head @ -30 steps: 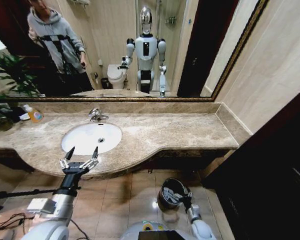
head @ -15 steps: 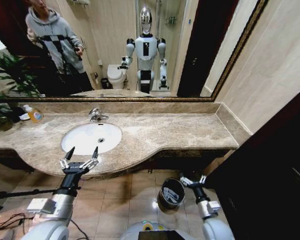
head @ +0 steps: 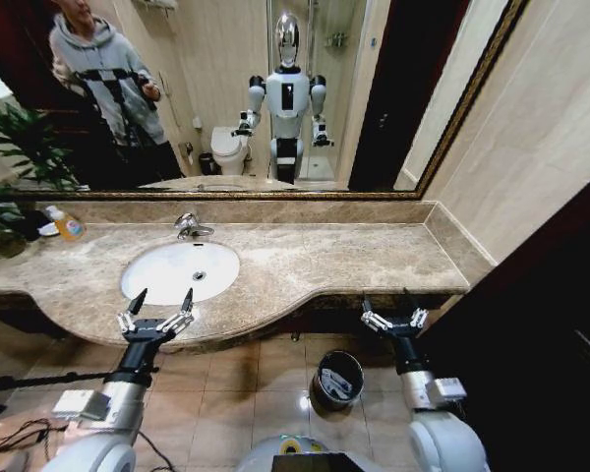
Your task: Pick up the trash from the sink and place it in the trash bin.
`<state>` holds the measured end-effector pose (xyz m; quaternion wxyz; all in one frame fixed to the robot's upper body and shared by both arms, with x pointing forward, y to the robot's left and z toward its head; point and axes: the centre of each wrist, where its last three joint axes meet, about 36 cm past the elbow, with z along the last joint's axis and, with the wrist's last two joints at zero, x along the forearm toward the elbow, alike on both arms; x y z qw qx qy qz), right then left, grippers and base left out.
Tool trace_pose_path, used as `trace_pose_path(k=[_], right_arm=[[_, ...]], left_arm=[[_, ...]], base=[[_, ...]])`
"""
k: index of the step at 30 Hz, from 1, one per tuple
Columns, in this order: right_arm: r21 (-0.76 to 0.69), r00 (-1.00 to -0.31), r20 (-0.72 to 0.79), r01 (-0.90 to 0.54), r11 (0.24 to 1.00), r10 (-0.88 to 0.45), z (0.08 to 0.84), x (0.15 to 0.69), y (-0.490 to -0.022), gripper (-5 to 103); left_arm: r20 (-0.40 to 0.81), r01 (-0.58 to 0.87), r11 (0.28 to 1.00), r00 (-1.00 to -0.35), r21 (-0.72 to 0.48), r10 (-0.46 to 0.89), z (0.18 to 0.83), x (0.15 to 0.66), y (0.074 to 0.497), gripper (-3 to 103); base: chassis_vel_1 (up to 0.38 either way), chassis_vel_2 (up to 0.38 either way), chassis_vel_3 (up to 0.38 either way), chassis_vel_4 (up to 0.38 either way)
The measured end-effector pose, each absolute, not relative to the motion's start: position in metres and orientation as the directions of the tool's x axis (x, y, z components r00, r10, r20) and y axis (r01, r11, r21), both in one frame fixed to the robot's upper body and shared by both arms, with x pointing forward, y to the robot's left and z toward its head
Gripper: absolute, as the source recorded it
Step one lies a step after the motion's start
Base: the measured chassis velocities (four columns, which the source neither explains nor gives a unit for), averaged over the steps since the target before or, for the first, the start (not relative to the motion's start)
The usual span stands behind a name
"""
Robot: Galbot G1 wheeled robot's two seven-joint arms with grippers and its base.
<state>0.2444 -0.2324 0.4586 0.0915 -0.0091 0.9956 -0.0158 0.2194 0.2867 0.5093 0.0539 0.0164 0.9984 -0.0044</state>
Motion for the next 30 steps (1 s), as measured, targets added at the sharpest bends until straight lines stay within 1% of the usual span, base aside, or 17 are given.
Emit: trace_pose_path(k=[12,30], right_arm=[[-0.049,-0.984,-0.163,-0.061,0.997,-0.068,0.4634,0.2465,-0.2384,100],[-0.051,-0.985,-0.161,-0.063,0.997,-0.071,0.4628,0.2464,-0.2388,100]], left_arm=[[-0.108,0.033,0.999,-0.994,-0.007,0.032,0.5092,0.2194,0.2867,100],[-0.108,0.033,0.999,-0.994,-0.007,0.032,0.5093,0.2194,0.2867,100]], base=[[0.000,0.000,0.000,0.000],[0.000,0.000,0.000,0.000]])
